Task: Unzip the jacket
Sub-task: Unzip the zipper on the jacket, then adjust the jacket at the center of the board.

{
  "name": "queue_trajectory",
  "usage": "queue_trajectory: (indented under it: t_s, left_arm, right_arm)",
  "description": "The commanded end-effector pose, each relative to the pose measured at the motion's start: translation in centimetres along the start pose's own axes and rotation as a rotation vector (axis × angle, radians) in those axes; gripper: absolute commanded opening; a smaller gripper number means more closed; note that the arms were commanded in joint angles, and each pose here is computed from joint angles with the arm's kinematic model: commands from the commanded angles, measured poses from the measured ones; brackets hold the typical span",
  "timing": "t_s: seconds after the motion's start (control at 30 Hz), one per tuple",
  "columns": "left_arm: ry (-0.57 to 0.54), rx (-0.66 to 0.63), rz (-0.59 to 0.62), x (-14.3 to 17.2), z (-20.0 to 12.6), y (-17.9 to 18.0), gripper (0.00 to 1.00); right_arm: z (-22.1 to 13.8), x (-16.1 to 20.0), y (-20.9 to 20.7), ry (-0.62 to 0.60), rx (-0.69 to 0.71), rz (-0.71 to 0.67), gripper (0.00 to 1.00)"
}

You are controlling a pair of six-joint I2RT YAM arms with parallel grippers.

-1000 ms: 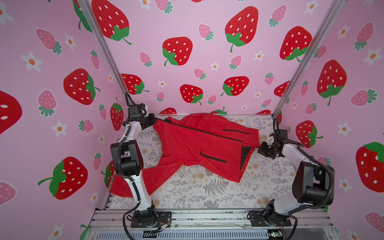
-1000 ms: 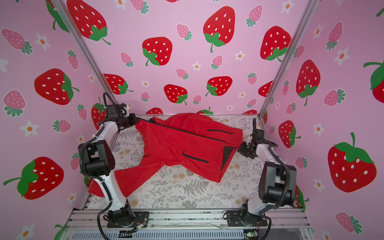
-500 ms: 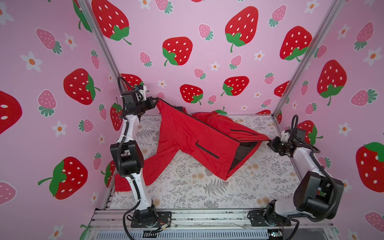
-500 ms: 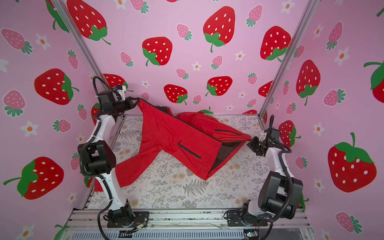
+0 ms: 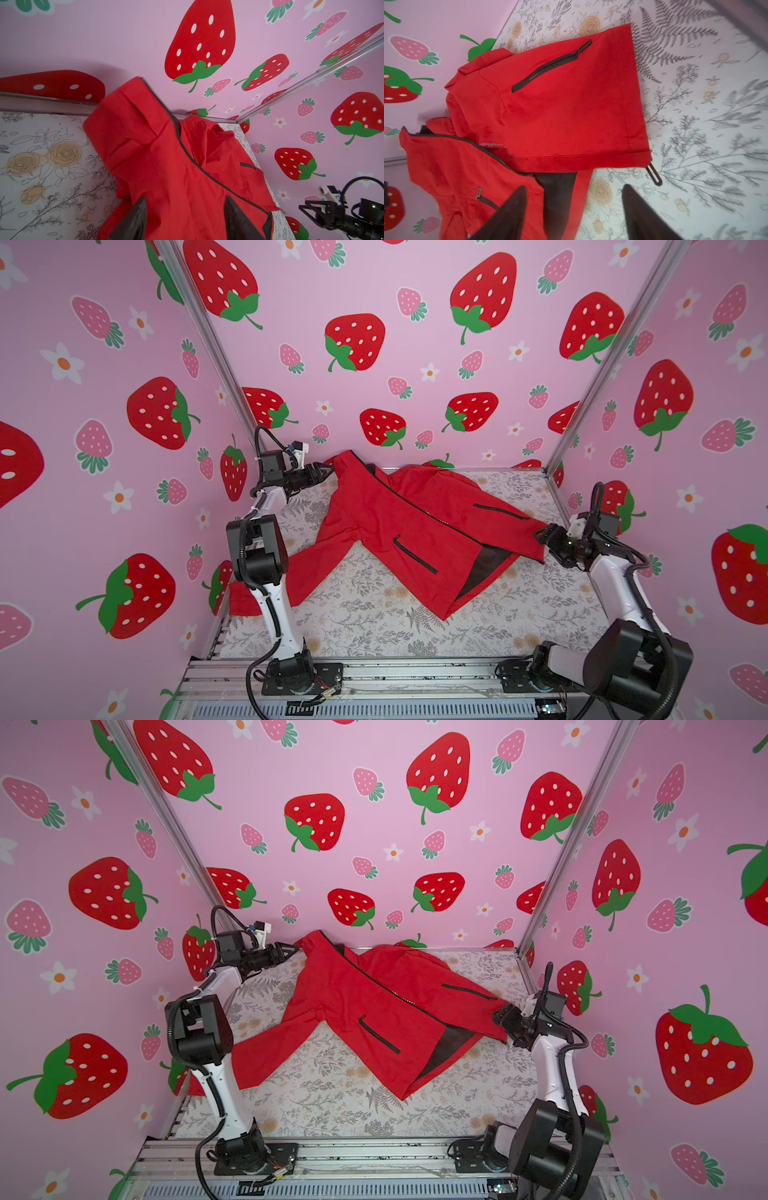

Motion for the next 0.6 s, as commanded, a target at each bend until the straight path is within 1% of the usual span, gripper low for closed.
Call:
queue_trajectory:
  t_s: [0.0,0.07,0.1,0.17,0.23,0.27,0.3,0.4,0.5,0.57]
  left_arm:
    - [-0.105,-0.001,0.157,-3.3,-3.8,-6.1,0.61]
    - [-0.129,-0.056,0.143,-2.7,-5.0,-8.1,0.61]
    - [-0.127,-0.087,0.127,-1.9,-5.5,-9.2,0.61]
    - [-0.081,-0.163,0.082,0.0,-5.8,-11.2,0.59]
    - [0.020,-0.252,-0.007,3.1,-5.4,-13.1,0.58]
    - [0.072,-0.305,-0.059,4.6,-5.3,-13.6,0.55]
    - [0.121,-0.352,-0.134,6.6,-5.2,-13.9,0.55]
    - [0.238,-0.350,-0.288,11.9,-4.8,-15.1,0.56]
    - [0.312,-0.342,-0.350,16.6,-4.6,-16.8,0.58]
    - [0.352,-0.388,-0.372,19.0,-4.7,-17.3,0.60]
  right_arm:
    - [-3.7,-0.1,3.3,-0.092,0.094,-0.229,0.93]
    - [-4.0,0.1,6.2,-0.091,0.026,-0.389,0.93]
    - [-3.8,0.3,7.7,-0.069,-0.033,-0.465,0.91]
    - [-2.4,0.9,10.1,-0.007,-0.164,-0.586,0.85]
    - [-0.7,1.9,12.0,0.077,-0.239,-0.696,0.79]
    - [0.3,2.4,12.7,0.121,-0.251,-0.743,0.78]
    - [1.3,3.0,13.3,0.166,-0.252,-0.791,0.78]
    - [4.2,4.0,14.4,0.282,-0.217,-0.872,0.78]
    - [6.8,4.1,14.7,0.347,-0.171,-0.870,0.79]
    - [8.3,4.0,14.6,0.369,-0.141,-0.856,0.81]
Point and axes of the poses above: each gripper's point midway between its finger pads, its own z axis out along the fingers, its own y axis along the line the jaws close on, x = y × z, the point moved 10 cm from there along -z, back along the fingers, and after that the axes turned 1 degree about z, right-handed, at the moved point
